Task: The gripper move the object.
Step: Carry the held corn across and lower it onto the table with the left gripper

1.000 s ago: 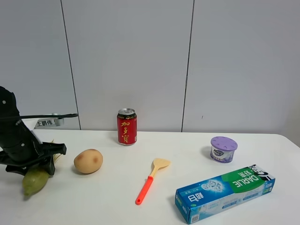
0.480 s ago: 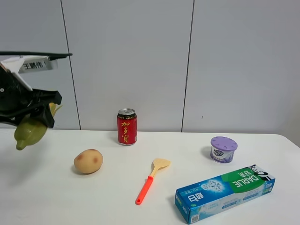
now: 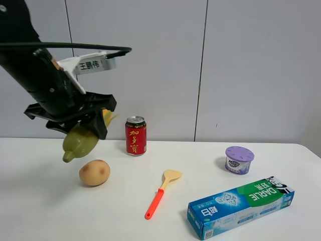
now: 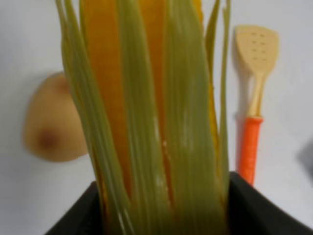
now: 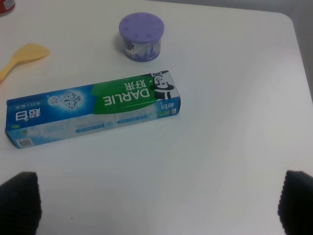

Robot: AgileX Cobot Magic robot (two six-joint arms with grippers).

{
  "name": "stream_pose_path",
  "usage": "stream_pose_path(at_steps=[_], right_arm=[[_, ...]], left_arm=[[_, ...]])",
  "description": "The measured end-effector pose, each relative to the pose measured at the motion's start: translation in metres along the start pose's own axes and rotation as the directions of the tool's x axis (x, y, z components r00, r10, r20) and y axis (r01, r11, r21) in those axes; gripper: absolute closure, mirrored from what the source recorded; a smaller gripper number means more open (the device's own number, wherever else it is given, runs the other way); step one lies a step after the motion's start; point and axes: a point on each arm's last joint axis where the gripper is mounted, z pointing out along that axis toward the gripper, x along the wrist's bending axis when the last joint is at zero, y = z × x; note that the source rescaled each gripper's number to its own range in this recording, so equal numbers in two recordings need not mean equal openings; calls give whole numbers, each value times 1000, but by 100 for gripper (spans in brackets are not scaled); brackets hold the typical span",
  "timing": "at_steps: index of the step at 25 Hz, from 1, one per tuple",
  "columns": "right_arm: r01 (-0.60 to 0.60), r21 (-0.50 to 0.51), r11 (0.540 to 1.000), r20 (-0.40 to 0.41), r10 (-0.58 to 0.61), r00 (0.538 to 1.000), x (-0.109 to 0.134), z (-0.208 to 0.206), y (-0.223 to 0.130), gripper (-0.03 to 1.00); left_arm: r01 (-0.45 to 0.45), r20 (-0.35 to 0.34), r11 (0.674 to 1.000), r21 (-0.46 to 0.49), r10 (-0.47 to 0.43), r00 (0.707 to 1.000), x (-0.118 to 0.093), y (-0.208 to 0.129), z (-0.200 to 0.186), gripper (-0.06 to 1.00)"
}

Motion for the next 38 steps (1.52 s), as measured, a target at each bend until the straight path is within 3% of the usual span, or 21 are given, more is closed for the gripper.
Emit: stream_pose_path(at_steps=[4,12,38], right_arm=[[0,0,1000,0,0,1000,0,0,0,-3],[0,0,1000,0,0,1000,0,0,0,-3],[0,-1,1000,0,0,1000,0,0,0,-3]], left_arm=[[-34,13,998,48,34,999,-17,2,29,91],[-35,-15,987,157,38,999,-14,-15,82,91],[-79,-28,965,252,89,996,-12,-25,154,91]])
